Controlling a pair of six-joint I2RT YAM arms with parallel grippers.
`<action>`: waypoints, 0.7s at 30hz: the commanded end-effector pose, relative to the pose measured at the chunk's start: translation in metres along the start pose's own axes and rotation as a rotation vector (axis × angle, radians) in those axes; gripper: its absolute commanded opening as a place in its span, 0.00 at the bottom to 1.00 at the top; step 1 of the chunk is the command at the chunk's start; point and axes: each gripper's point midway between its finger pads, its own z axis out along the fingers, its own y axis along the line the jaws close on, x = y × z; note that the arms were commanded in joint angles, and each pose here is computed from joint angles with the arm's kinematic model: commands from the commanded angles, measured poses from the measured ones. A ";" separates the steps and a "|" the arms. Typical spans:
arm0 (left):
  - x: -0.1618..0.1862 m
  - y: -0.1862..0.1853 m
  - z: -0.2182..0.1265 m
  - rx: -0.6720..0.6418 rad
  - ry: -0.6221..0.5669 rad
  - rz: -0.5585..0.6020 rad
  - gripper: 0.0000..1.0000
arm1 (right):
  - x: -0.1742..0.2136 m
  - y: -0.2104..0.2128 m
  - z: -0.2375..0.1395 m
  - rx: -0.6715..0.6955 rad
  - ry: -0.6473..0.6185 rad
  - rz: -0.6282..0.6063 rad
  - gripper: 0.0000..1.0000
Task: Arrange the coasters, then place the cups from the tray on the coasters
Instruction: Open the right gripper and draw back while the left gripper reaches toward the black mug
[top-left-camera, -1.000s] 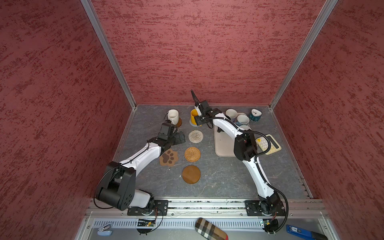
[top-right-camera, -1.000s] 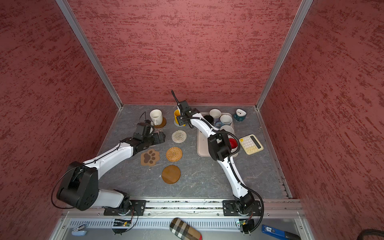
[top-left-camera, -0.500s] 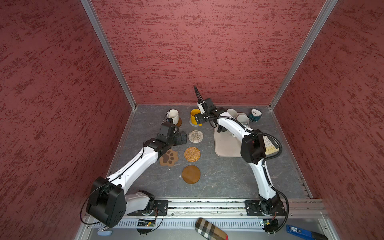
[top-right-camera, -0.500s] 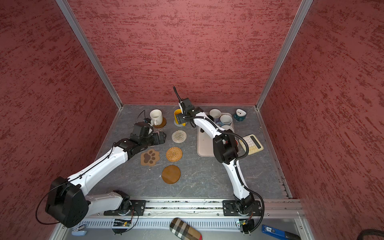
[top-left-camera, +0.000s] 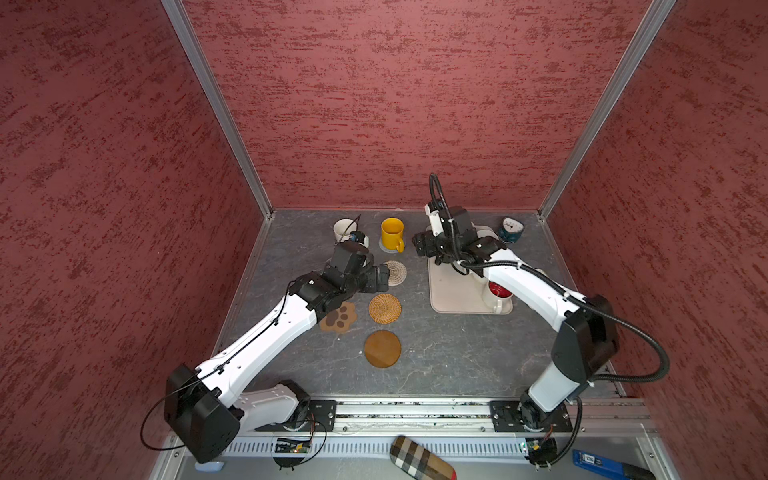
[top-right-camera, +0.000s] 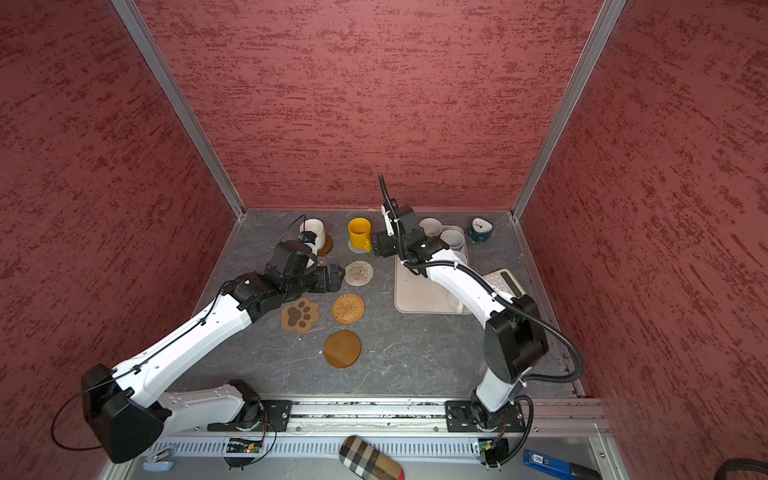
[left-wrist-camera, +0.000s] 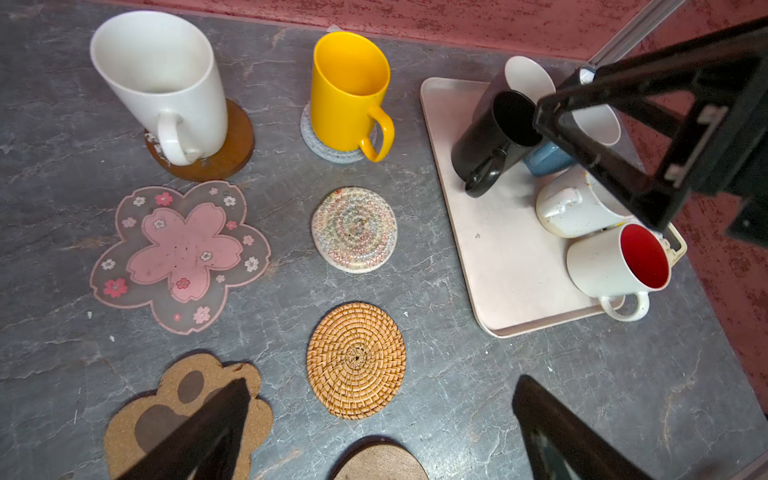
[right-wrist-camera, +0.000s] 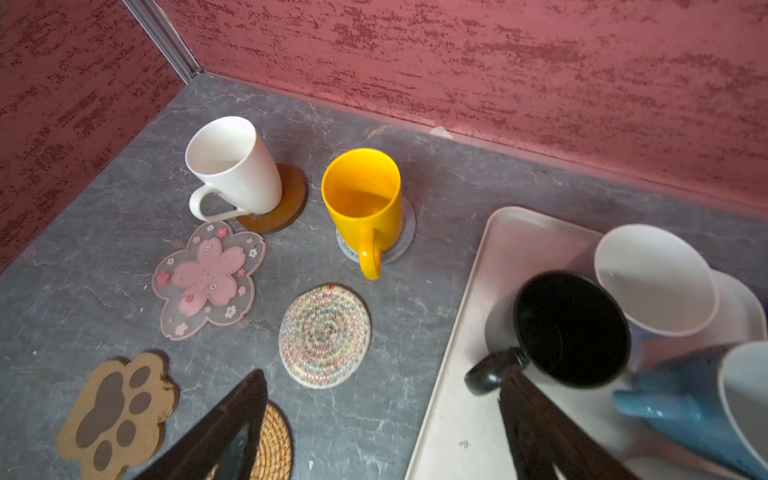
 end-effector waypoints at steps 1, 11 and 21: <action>0.004 -0.010 0.006 0.011 0.062 0.069 1.00 | -0.006 -0.004 -0.024 -0.008 -0.100 0.062 0.89; -0.015 -0.051 0.036 0.121 0.127 0.149 0.99 | 0.030 -0.038 -0.088 0.072 -0.203 0.147 0.99; -0.030 -0.077 0.100 0.152 0.184 0.210 0.98 | 0.059 -0.075 -0.127 0.106 -0.266 0.341 0.99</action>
